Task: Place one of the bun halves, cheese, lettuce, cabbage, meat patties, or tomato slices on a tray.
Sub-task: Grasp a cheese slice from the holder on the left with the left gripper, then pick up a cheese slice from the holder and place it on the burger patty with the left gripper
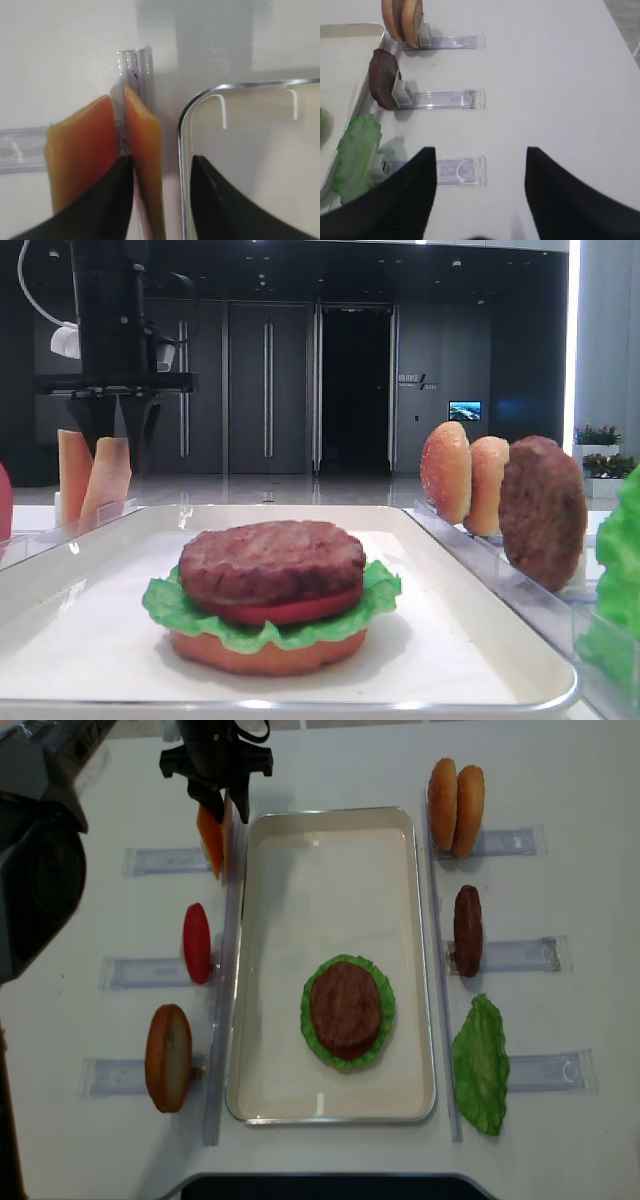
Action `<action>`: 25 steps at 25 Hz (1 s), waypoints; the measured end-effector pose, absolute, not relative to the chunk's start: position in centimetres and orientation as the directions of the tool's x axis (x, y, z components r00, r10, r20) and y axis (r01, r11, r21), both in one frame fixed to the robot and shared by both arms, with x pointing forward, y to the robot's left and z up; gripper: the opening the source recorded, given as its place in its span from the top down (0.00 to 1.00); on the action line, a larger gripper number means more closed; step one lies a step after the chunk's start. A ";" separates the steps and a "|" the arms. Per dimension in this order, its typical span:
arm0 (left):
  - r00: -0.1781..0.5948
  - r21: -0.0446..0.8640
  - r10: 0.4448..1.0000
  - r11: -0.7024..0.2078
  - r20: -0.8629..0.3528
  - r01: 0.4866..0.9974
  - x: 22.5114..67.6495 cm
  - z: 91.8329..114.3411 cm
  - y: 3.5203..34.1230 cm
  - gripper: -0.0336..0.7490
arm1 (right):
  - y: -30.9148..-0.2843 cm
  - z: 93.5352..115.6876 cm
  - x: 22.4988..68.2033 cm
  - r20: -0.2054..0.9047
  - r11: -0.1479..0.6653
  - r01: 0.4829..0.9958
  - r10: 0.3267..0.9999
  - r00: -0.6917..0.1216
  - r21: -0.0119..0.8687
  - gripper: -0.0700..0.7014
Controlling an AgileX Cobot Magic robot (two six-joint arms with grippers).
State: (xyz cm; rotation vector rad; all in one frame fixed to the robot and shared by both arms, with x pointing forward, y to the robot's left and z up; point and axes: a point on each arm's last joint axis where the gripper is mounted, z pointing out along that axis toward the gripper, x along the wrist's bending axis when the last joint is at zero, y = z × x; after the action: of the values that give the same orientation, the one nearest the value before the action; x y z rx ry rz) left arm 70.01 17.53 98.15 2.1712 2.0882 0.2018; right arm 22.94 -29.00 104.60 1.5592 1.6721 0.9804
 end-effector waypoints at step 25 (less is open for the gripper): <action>0.067 0.183 0.997 -0.071 0.032 0.981 70.0 98.2 17.7 0.91 | -29.0 104.6 22.9 0.034 0.017 0.516 0.995 -0.089 0.856 0.38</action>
State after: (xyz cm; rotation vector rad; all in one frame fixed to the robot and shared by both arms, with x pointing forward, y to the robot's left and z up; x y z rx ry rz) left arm 70.05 17.67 98.16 2.2092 2.0603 0.2261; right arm 22.94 -29.00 104.60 1.5592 1.6721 0.9804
